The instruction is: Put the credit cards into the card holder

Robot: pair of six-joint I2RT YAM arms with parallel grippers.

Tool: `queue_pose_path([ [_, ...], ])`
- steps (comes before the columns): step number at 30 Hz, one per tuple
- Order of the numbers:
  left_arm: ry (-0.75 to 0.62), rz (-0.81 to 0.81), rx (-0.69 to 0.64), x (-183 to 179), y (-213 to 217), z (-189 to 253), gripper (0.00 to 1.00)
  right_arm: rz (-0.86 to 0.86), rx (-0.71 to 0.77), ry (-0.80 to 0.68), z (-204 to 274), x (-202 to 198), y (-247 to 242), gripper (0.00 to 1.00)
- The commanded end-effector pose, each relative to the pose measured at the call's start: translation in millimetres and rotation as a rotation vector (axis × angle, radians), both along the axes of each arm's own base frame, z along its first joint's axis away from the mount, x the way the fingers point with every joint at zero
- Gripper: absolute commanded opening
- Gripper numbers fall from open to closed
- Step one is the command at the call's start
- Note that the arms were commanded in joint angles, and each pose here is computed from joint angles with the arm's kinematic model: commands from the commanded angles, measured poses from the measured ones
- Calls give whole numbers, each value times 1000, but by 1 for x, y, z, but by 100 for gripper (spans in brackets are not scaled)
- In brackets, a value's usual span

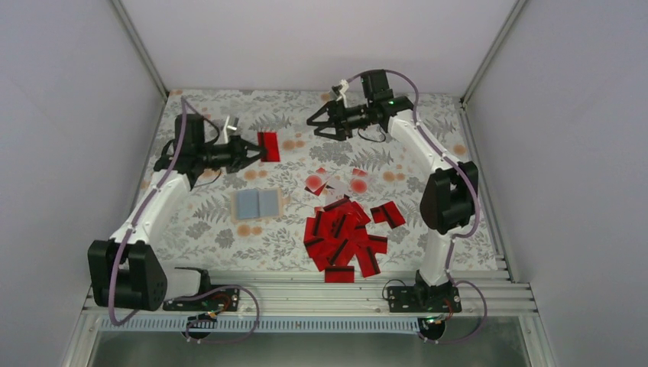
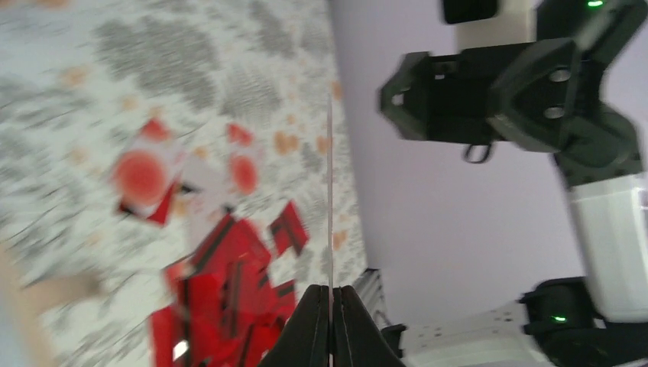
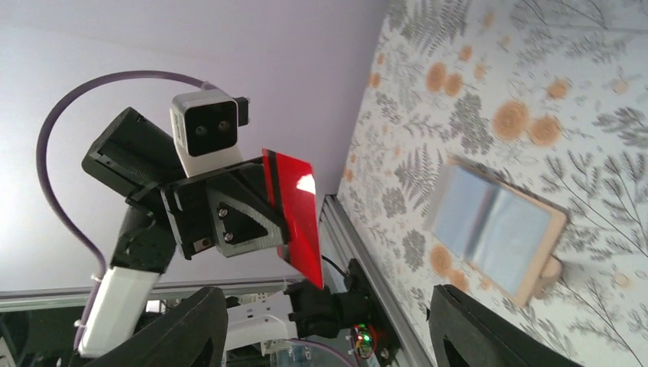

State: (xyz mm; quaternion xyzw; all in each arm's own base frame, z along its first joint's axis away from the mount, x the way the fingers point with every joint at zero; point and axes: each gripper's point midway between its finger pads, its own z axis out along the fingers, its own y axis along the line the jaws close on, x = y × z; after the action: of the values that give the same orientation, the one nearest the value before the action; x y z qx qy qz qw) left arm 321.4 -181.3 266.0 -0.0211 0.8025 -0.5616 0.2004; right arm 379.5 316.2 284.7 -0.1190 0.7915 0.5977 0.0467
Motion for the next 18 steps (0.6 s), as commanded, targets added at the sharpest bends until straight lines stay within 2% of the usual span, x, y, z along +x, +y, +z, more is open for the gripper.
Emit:
queue_pose_path([
  [1, 143, 42, 143, -38, 32, -59, 2, 55, -96, -6, -38, -21, 7, 67],
  [8, 249, 171, 417, -55, 70, -111, 2, 171, -381, -23, -132, -69, 32, 57],
  [13, 298, 237, 584, -69, 96, -128, 2, 258, -437, -7, -169, -104, 53, 52],
  [16, 328, 208, 610, -77, 97, -142, 2, 300, -458, -20, -182, -113, 63, 51],
  [18, 320, 158, 584, -78, 90, -147, 2, 335, -459, -19, -191, -120, 68, 50],
])
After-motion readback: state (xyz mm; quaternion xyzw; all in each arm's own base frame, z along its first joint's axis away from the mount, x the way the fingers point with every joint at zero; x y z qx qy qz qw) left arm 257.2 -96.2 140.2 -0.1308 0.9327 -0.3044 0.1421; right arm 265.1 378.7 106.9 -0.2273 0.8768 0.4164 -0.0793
